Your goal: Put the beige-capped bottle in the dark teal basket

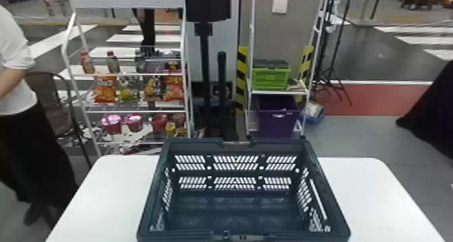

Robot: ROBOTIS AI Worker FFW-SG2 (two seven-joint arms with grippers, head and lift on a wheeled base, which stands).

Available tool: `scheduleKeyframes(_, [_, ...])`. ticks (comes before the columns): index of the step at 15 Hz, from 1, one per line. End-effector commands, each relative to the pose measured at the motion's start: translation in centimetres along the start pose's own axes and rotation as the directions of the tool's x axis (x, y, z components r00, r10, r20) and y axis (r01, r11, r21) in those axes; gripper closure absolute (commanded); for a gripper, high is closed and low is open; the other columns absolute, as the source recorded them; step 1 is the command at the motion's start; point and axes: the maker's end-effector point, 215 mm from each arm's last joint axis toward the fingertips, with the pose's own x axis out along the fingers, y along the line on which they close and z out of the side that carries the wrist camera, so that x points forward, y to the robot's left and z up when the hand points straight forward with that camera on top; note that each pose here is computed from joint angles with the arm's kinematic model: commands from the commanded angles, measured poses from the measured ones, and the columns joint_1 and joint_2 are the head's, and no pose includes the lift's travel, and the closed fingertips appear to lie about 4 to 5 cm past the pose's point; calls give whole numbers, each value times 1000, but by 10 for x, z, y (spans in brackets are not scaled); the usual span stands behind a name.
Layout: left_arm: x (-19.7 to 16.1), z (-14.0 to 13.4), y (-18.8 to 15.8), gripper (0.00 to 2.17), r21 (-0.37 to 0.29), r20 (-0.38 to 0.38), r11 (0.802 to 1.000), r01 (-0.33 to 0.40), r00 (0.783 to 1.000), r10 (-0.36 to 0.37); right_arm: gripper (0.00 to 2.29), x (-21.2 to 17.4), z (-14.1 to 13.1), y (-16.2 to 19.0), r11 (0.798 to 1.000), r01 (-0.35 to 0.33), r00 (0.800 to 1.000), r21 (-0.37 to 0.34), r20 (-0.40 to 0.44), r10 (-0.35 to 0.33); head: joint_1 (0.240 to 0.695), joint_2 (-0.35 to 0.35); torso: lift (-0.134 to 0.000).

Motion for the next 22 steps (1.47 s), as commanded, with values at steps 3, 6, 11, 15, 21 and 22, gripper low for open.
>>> scheduleKeyframes(3, [1,0,0,157,1,-1,1000,0,1000,0,2280,7,23,5,1000,-9,1000,0,28,9,499,0,0])
scheduleKeyframes(6, [0,-1,0,157,1,-3,1000,0,1000,0,2280,25,50,12,1000,-28,999,-4,37,28,499,0,0])
scheduleKeyframes(11, [-2,-3,1,157,1,-7,1000,-3,1000,3,2283,87,59,26,998,-64,991,-19,-119,62,499,0,0])
scheduleKeyframes(15, [-6,-4,3,157,2,-7,1000,-7,1000,7,2280,125,46,39,995,-94,954,-37,-288,79,499,0,0])
scheduleKeyframes(21, [-6,-5,3,157,1,-8,1000,-5,1000,5,2280,169,23,75,979,-184,833,-91,-544,106,499,0,0])
scheduleKeyframes(22, [-7,-6,3,157,0,-10,1000,-7,1000,7,2280,169,12,84,974,-205,797,-99,-595,107,499,0,0])
